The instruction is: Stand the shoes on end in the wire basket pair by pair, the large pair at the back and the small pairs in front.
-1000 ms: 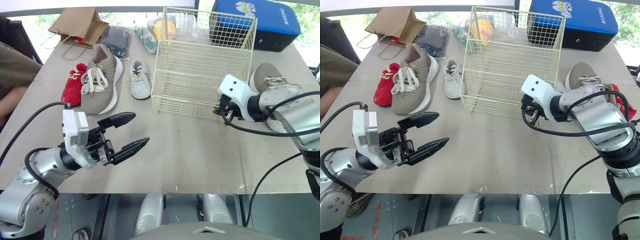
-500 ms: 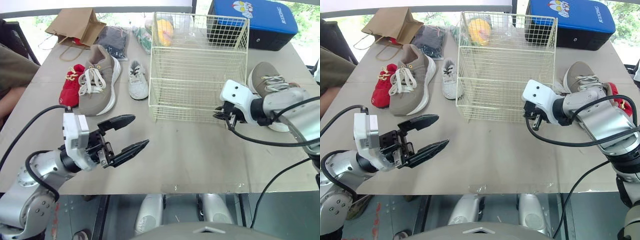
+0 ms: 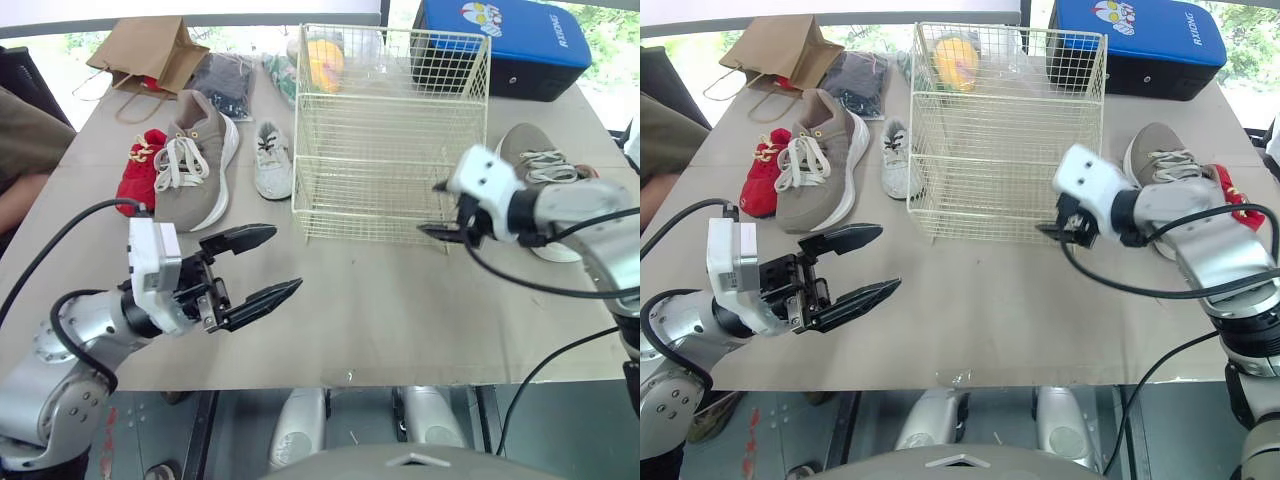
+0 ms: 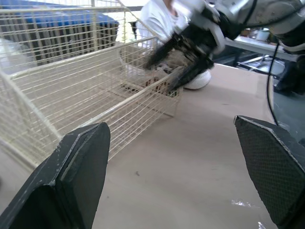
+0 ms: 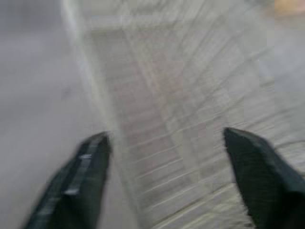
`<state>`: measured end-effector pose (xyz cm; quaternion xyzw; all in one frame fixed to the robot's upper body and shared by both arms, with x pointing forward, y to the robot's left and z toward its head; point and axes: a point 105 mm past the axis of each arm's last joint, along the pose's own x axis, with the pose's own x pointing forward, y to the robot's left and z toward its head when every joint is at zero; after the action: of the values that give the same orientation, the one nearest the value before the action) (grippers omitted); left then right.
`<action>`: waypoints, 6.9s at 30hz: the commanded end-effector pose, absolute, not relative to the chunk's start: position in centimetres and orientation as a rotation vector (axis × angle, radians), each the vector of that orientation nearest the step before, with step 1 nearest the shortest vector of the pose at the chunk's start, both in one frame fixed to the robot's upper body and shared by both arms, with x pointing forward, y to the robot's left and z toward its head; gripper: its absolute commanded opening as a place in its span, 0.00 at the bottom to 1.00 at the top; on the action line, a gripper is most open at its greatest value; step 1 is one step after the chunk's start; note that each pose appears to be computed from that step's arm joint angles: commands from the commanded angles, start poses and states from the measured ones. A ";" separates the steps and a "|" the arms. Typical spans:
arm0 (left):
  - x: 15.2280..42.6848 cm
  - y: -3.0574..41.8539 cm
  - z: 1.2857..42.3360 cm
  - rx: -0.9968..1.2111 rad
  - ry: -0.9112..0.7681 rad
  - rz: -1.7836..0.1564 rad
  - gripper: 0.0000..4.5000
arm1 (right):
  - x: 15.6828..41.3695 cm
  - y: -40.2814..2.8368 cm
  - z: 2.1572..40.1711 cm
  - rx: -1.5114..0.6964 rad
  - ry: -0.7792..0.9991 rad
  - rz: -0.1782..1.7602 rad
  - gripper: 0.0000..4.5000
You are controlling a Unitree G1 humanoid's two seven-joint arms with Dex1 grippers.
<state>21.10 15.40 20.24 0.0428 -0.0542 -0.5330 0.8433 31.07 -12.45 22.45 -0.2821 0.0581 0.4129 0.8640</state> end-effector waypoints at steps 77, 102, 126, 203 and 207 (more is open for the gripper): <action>32.7 12.0 34.0 -0.243 -0.218 -1.046 1.00 | 19.7 -26.0 35.0 -0.735 -0.014 0.683 0.00; 27.6 10.1 28.7 0.156 0.332 -1.675 0.00 | 24.3 -11.9 35.6 -0.995 -0.356 1.320 0.10; 29.0 9.7 35.2 0.134 -0.593 -1.050 0.00 | 28.8 -11.2 33.5 0.222 -0.156 0.924 0.59; 26.1 10.9 29.6 0.013 -0.212 -1.144 0.86 | 33.5 -13.9 37.5 0.294 -0.341 0.644 0.03; 24.2 11.9 27.3 0.043 -0.141 -1.122 0.86 | 34.7 -15.6 39.8 0.223 -0.429 0.604 0.03</action>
<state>25.46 12.12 26.29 0.0004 -0.0385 -0.5243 0.8506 35.75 -15.15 36.95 0.1232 -0.1486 0.2871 0.9383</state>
